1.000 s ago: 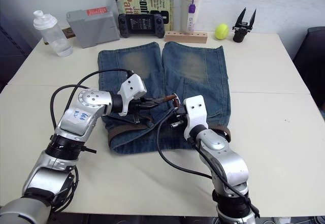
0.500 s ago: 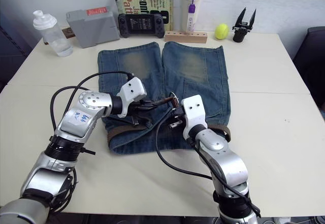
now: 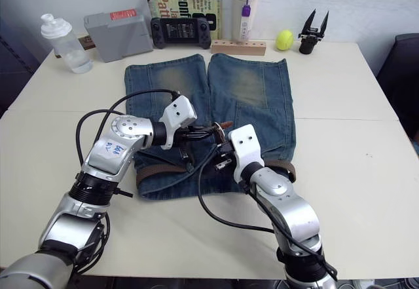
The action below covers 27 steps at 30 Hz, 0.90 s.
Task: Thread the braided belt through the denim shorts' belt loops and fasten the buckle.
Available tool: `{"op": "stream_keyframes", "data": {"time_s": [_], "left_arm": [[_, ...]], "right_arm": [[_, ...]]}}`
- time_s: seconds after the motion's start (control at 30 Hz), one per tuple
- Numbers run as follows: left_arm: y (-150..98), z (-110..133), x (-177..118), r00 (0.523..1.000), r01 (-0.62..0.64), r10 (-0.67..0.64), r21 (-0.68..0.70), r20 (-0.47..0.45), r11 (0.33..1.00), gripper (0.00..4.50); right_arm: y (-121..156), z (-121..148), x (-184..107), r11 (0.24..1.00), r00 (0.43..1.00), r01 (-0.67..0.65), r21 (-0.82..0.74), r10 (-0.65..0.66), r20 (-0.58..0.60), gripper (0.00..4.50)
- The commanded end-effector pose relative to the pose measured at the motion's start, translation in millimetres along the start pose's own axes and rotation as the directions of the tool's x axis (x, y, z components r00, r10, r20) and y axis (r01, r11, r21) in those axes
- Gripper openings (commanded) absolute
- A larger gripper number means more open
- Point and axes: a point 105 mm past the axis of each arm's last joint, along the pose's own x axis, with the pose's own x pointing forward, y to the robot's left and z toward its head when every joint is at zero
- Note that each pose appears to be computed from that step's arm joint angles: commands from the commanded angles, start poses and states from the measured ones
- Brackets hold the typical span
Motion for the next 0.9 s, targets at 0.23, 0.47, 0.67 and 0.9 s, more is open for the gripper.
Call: {"op": "stream_keyframes", "data": {"time_s": [0.23, 0.47, 0.67, 0.9], "left_arm": [[-33, 5, 0, 0.993, 0.112, -0.112, 0.016, 0.045, 0.994, 0.0], [-38, -4, -2, 0.993, 0.113, -0.113, 0.027, 0.02, 0.993, 0.0], [-40, -1, -2, 0.993, 0.109, -0.11, 0.035, 0.035, 0.993, 0.0], [-45, 10, 2, 0.99, 0.118, -0.121, 0.048, 0.077, 0.992, 0.0]], "right_arm": [[-1, 5, -17, 0.913, 0.978, -0.208, -0.352, 0.203, -0.052, 0.01], [6, 9, -29, 0.831, 0.928, -0.368, -0.416, 0.358, -0.106, 1.02], [-32, 30, -53, 0.761, 0.922, -0.381, -0.525, 0.358, -0.149, 2.81], [-54, 50, -51, 0.646, 0.927, -0.353, -0.677, 0.342, -0.156, 4.19]]}}
